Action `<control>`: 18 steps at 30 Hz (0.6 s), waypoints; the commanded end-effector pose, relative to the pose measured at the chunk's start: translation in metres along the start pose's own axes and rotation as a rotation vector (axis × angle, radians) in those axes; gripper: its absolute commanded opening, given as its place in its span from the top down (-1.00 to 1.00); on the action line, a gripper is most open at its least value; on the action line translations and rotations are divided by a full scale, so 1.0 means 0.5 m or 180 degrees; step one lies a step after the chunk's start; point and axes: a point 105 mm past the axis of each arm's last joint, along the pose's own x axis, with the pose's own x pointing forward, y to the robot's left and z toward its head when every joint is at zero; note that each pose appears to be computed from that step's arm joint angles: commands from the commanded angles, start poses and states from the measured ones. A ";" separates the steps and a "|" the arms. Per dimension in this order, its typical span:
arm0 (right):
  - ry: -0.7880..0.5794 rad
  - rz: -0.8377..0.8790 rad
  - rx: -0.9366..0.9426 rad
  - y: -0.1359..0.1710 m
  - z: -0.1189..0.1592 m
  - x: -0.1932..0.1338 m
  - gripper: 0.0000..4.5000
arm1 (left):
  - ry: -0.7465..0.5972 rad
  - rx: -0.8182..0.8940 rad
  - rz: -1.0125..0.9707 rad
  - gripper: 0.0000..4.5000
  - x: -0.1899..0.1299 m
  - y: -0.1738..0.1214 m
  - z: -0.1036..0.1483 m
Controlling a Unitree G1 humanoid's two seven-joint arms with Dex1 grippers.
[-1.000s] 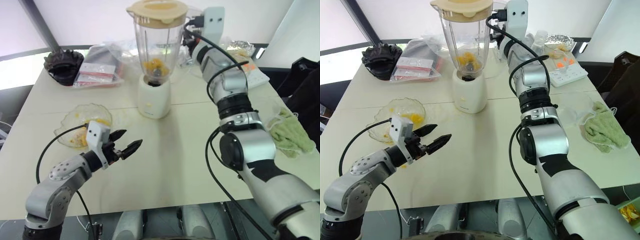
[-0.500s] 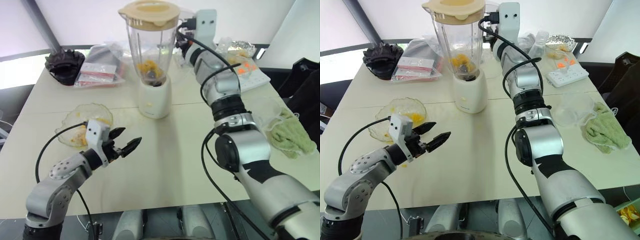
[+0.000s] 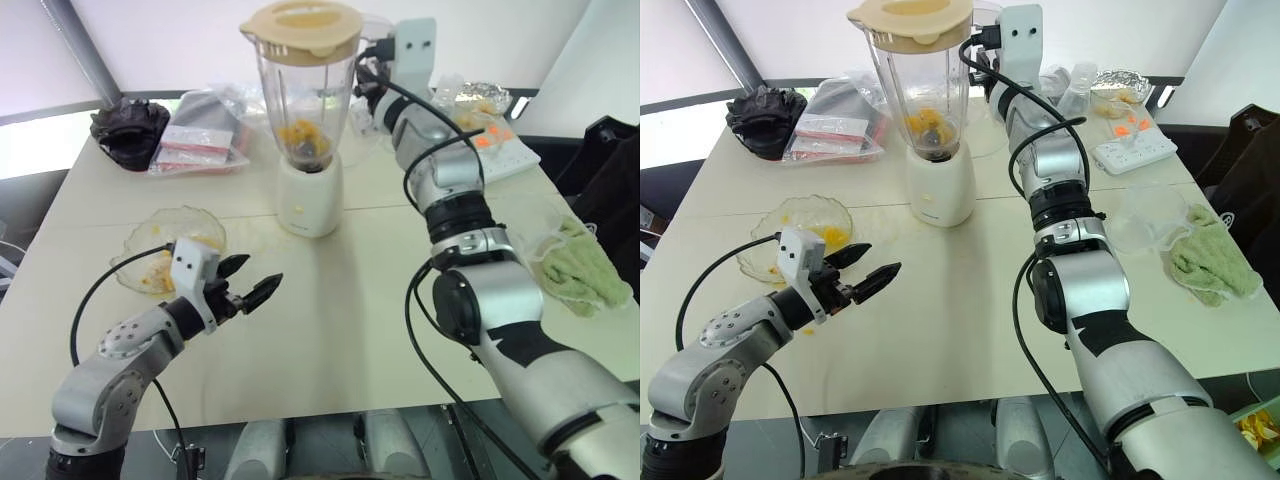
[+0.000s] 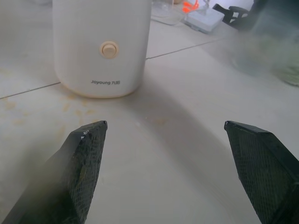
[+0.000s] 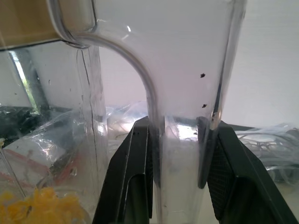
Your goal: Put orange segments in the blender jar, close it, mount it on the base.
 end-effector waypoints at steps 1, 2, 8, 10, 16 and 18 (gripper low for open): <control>-0.0205 0.0013 -0.0085 0.001 0.041 -0.005 0.60 | -0.0082 0.0124 -0.0036 -0.85 0.004 -0.004 0.017; -0.0201 0.0011 -0.0080 0.000 0.039 -0.008 0.60 | -0.0082 0.0129 -0.0044 -0.85 0.005 -0.004 0.018; -0.0164 -0.0011 -0.0062 -0.002 0.029 -0.018 0.60 | -0.0077 0.0150 -0.0078 -0.85 0.011 -0.004 0.020; -0.0150 -0.0025 -0.0054 -0.003 0.025 -0.020 0.60 | -0.0076 0.0153 -0.0086 -0.85 0.012 -0.004 0.021; -0.0075 -0.0053 0.0002 0.001 0.002 -0.026 0.60 | -0.0050 0.0166 -0.0112 -0.85 0.015 -0.003 0.020; -0.0046 -0.0024 0.0017 0.005 -0.006 -0.028 0.60 | -0.0044 0.0171 -0.0117 -0.85 0.015 -0.003 0.019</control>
